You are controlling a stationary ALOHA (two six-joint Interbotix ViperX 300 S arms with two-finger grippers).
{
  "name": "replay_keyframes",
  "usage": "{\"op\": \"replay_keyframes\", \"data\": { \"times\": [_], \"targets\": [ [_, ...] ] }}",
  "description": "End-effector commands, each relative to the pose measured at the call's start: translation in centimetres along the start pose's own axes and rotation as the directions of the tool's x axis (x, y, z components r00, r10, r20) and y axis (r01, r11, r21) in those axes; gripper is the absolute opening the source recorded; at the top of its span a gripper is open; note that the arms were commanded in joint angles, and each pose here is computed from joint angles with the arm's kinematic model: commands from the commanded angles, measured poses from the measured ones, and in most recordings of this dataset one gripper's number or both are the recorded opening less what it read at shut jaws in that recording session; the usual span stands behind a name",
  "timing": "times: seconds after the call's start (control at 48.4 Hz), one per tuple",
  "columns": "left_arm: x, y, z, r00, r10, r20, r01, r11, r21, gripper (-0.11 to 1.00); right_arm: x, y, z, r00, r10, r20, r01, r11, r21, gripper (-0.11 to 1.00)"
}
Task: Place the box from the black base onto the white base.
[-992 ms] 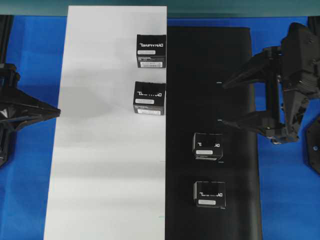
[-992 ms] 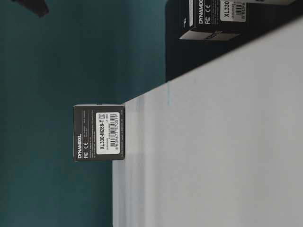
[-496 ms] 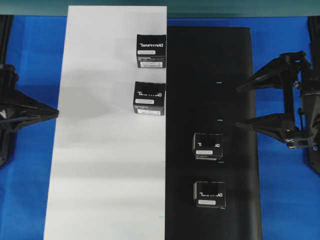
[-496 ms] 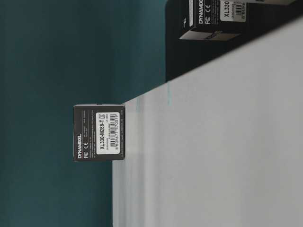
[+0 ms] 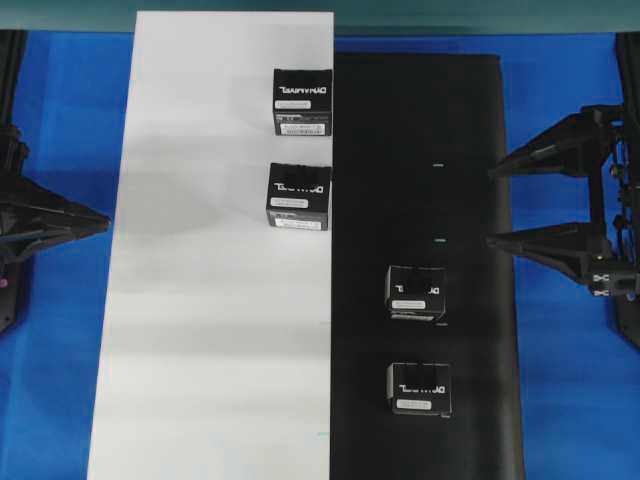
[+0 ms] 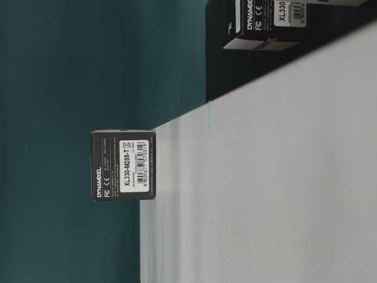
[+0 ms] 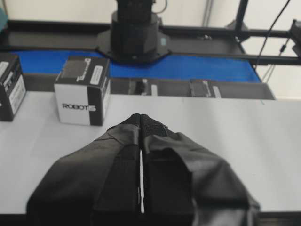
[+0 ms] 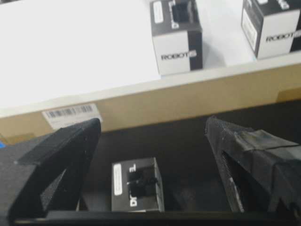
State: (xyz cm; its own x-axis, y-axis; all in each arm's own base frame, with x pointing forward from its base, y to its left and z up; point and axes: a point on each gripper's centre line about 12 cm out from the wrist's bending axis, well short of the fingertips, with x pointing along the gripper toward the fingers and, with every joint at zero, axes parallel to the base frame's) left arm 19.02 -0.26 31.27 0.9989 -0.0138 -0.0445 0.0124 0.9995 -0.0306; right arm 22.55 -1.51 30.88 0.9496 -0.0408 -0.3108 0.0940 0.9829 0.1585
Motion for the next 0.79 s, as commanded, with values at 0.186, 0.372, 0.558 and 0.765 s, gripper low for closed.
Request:
{"op": "replay_keyframes", "data": {
  "times": [0.186,0.372,0.558,0.765],
  "targets": [
    [-0.1,-0.1,1.2,0.999,-0.003,0.034,0.003,1.0,0.002,-0.03,-0.9,0.1,0.1,1.0,0.006,0.024,-0.006,1.0,-0.003,0.98],
    [-0.2,0.0,0.4,0.999,0.001,-0.04,-0.001,1.0,0.0,-0.03,-2.0,0.2,0.4,0.998,0.012,0.059,-0.011,1.0,-0.008,0.98],
    [-1.2,0.0,0.2,0.996,0.002,-0.09,-0.001,1.0,0.016,-0.03,-2.5,0.2,-0.1,0.998,0.014,0.054,-0.013,1.0,-0.008,0.98],
    [-2.7,-0.1,1.6,1.0,-0.001,-0.025,0.001,1.0,0.009,-0.03,-2.4,0.1,-0.3,0.999,0.013,0.052,-0.012,1.0,-0.015,0.98]
  ]
}}
